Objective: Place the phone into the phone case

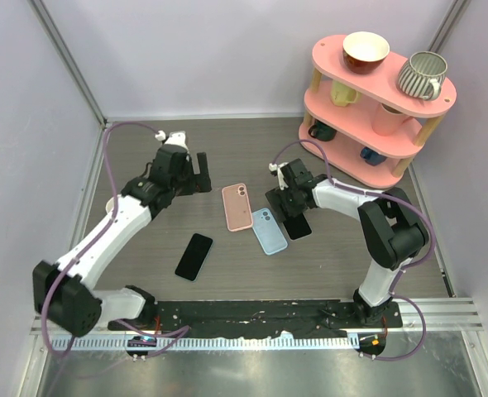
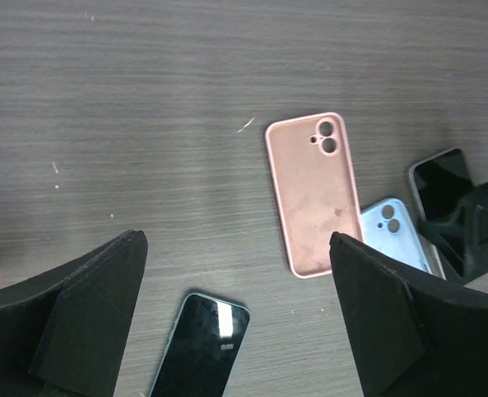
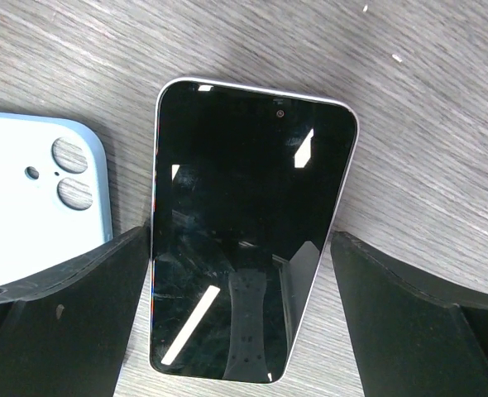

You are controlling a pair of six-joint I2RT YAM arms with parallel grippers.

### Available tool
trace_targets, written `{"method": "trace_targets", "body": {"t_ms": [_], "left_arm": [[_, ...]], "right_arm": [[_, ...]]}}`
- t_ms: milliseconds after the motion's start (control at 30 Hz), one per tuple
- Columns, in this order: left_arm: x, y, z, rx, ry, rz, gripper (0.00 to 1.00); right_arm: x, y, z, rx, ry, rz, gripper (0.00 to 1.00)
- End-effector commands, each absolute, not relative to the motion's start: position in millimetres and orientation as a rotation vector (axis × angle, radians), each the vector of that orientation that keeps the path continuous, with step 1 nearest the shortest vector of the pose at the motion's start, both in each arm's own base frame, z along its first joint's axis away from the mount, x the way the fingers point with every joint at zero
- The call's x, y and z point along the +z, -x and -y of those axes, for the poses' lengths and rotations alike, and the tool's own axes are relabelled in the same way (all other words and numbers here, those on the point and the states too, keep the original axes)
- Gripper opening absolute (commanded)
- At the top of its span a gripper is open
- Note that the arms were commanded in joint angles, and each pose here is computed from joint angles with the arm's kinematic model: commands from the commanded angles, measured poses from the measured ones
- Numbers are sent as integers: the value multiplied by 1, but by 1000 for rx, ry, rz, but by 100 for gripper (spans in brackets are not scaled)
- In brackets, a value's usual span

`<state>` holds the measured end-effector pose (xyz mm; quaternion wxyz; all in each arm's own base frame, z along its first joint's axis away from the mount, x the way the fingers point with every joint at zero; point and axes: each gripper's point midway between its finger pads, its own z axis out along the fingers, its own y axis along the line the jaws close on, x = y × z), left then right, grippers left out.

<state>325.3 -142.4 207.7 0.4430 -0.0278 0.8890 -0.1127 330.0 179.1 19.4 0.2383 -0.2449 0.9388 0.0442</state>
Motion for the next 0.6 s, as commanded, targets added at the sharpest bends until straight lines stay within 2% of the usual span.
{"method": "trace_targets", "body": {"t_ms": [0, 133, 333, 433, 567], "left_arm": [[198, -349, 144, -202, 174, -2284, 93], [174, -365, 174, -298, 183, -2388, 83], [129, -386, 197, -341, 271, -2466, 68], [109, -392, 200, -316, 299, -2487, 62], [81, -390, 200, -270, 314, -2541, 59]], "right_arm": [[18, -339, -171, 22, 689, -2551, 96], [8, -334, -175, 65, 723, -2573, 93], [11, -335, -178, 86, 694, -2550, 77], [18, -338, -178, 90, 670, -2522, 65], [31, -344, -181, 95, 645, -2487, 57]]}}
